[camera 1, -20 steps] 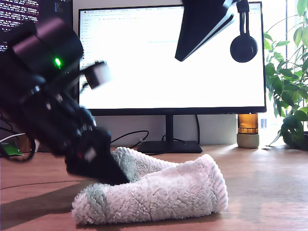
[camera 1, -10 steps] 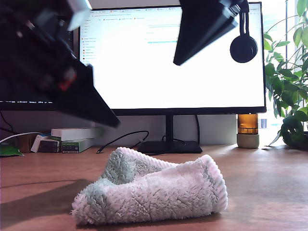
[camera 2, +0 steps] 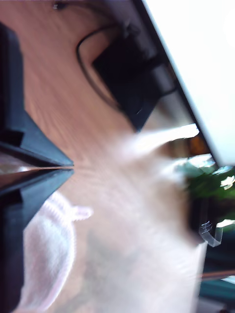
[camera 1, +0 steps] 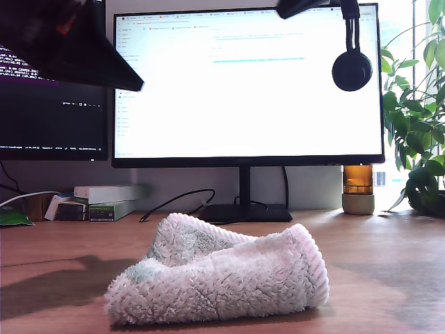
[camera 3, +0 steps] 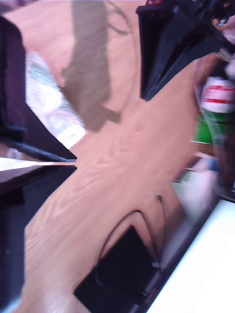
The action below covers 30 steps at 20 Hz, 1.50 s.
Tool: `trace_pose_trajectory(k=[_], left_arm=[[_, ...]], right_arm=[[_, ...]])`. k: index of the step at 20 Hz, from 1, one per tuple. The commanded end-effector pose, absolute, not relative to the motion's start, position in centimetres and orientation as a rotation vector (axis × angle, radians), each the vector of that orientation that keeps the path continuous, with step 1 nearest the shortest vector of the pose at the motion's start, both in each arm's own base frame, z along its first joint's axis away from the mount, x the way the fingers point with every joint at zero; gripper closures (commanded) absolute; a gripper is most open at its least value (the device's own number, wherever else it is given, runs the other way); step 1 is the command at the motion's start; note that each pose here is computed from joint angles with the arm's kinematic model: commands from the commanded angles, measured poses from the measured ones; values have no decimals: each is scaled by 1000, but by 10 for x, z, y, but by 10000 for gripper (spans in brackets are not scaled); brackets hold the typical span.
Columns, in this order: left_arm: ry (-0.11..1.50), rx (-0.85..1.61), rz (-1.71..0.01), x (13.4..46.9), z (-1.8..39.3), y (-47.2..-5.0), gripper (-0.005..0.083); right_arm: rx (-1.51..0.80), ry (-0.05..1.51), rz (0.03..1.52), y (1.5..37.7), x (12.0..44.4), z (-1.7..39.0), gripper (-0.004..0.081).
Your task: Fold the tea towel to a neat square and place it to the right
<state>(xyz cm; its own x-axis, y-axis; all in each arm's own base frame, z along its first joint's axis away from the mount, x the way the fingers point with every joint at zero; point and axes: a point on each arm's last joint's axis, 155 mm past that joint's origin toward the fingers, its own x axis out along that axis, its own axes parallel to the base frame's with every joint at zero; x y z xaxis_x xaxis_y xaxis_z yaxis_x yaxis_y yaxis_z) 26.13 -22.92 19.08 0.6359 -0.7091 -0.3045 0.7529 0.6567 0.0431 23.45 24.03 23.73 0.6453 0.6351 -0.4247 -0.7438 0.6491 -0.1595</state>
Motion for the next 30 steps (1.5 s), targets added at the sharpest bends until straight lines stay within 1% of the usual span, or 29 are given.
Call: trace_pose_trajectory(k=[1,3,6,8,13,18,22,26,30], left_arm=[[295,140,-831,255,161,-223,797],[281,104,-827,250,149,-221,798],[258,98,-838,246,138,-222,797],[267,101,-840,251,130,-226,797],[255,99,-878,260,115,-243,797],[271,90,-967,262,95,-265,797],[328,95,-1035,261,75,-286,797],[346,102,-1035,275,65,-297,797],[419,119,-1017,283,40,-300,797]], right_arm=[[-332,356,802,241,235,204,782],[-307,305,803,245,238,187,782],[-255,191,813,254,244,179,782],[-235,209,801,257,251,165,782],[-242,250,834,277,263,131,782],[-248,361,851,281,266,88,782],[-254,401,852,280,269,69,782],[-256,427,870,281,266,61,782],[-268,458,870,279,265,51,782]])
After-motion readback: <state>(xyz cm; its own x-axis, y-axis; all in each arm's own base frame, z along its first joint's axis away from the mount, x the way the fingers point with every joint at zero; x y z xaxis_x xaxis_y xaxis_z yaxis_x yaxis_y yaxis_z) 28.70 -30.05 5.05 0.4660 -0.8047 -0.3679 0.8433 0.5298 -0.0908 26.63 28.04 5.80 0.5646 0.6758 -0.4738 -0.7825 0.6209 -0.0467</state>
